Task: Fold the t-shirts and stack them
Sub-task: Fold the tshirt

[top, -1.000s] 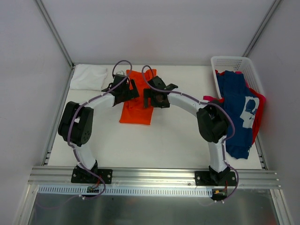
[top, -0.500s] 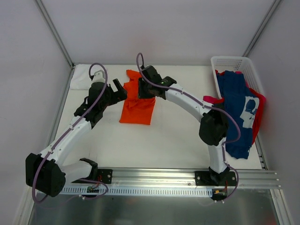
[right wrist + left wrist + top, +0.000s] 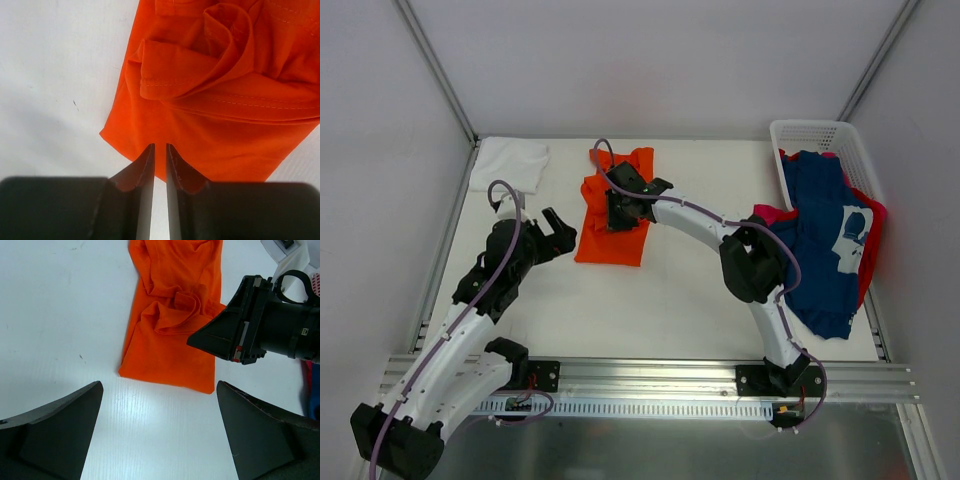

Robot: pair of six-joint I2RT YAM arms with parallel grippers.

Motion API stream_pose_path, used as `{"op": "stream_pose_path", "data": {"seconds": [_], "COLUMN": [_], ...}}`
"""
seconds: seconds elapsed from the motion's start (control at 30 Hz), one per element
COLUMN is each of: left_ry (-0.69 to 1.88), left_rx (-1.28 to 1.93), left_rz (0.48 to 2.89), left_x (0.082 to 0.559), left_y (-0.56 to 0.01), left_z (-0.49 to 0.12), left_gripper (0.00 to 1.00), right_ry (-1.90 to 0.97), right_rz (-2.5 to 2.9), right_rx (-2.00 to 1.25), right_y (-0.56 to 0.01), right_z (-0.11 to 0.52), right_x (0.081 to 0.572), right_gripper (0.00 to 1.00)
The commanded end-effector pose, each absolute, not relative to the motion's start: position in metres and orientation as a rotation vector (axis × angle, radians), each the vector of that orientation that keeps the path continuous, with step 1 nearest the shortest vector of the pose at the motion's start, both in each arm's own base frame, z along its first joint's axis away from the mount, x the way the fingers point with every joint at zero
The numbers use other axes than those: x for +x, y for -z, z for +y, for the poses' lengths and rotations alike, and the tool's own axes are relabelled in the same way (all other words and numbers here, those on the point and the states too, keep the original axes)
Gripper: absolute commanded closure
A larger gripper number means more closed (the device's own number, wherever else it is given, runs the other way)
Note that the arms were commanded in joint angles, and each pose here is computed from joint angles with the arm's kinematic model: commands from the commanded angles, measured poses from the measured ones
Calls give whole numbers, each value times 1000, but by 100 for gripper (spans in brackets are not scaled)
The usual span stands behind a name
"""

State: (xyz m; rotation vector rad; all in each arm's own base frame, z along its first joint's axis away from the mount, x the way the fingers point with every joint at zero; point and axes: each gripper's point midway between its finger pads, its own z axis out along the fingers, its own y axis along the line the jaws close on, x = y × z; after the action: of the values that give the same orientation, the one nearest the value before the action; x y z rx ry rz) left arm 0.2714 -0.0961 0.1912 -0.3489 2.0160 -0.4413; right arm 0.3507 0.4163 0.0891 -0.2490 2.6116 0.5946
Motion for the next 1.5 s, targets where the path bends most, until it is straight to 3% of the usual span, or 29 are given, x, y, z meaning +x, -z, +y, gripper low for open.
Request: {"op": "stream_pose_path", "data": {"seconds": [0.0, 0.37, 0.53, 0.57, 0.63, 0.93, 1.27, 1.47], "left_ry": [430, 448, 441, 439, 433, 410, 376, 370], "left_rx": [-376, -395, -397, -393, -396, -403, -425, -417], "left_rz": [2033, 2031, 2034, 2036, 2039, 2052, 2089, 2105], "left_x": [263, 258, 259, 259, 260, 264, 269, 271], "left_y": [-184, -184, -184, -184, -184, -182, -170, -165], "left_z": [-90, -90, -89, -89, -89, -88, -86, -88], "left_gripper": [1, 1, 1, 1, 1, 1, 1, 1], "right_ry": [-634, -566, -566, -572, -574, -592, -677, -673], "right_rz": [2577, 2616, 2636, 2635, 2645, 2670, 2615, 2509], "right_rx": [-224, -219, -202, -202, -195, -156, -140, -145], "right_y": [-104, -75, -59, -57, -49, -29, -51, -70], "right_z": [423, 412, 407, 407, 404, 394, 407, 420], "right_x": [353, 356, 363, 365, 370, 389, 412, 444], "right_gripper": [83, 84, 90, 96, 99, 99, 97, 85]}}
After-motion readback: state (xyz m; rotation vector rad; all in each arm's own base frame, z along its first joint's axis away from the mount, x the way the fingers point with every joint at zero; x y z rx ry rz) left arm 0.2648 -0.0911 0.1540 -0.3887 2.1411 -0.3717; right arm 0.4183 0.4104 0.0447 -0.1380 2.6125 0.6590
